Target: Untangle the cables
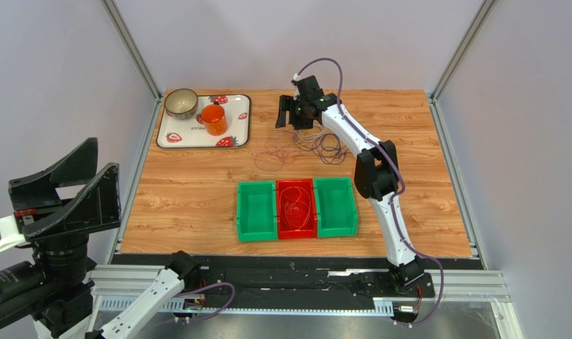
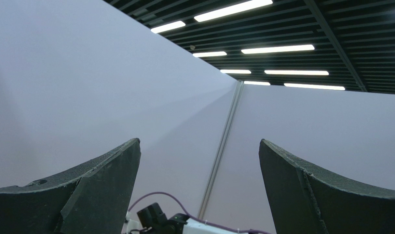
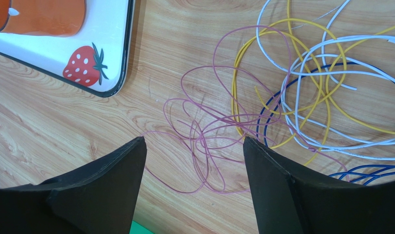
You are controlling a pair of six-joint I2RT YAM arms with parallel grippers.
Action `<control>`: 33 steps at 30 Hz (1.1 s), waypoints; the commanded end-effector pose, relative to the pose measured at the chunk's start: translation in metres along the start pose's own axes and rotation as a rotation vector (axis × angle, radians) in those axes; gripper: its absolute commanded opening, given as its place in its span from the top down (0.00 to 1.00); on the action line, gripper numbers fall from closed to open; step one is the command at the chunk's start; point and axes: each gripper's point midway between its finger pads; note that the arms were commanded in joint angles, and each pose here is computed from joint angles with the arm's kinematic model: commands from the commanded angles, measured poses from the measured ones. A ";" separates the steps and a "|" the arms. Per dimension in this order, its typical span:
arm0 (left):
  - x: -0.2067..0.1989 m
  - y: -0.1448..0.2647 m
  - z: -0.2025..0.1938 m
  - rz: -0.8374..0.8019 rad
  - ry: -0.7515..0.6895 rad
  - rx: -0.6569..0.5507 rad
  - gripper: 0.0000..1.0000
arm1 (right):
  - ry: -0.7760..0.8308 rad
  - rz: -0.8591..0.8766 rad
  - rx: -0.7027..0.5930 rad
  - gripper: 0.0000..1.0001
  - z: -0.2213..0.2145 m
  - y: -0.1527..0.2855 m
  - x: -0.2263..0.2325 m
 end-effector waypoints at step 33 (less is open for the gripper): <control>-0.014 0.008 0.017 -0.036 -0.109 -0.088 0.01 | 0.135 -0.156 -0.082 0.20 0.007 -0.004 -0.011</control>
Point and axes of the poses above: each gripper's point midway between its finger pads, its own y axis back along the fingers, its own x axis along the line the jaws close on, z = x × y, and after that the axes turned 6 degrees about -y, right-handed
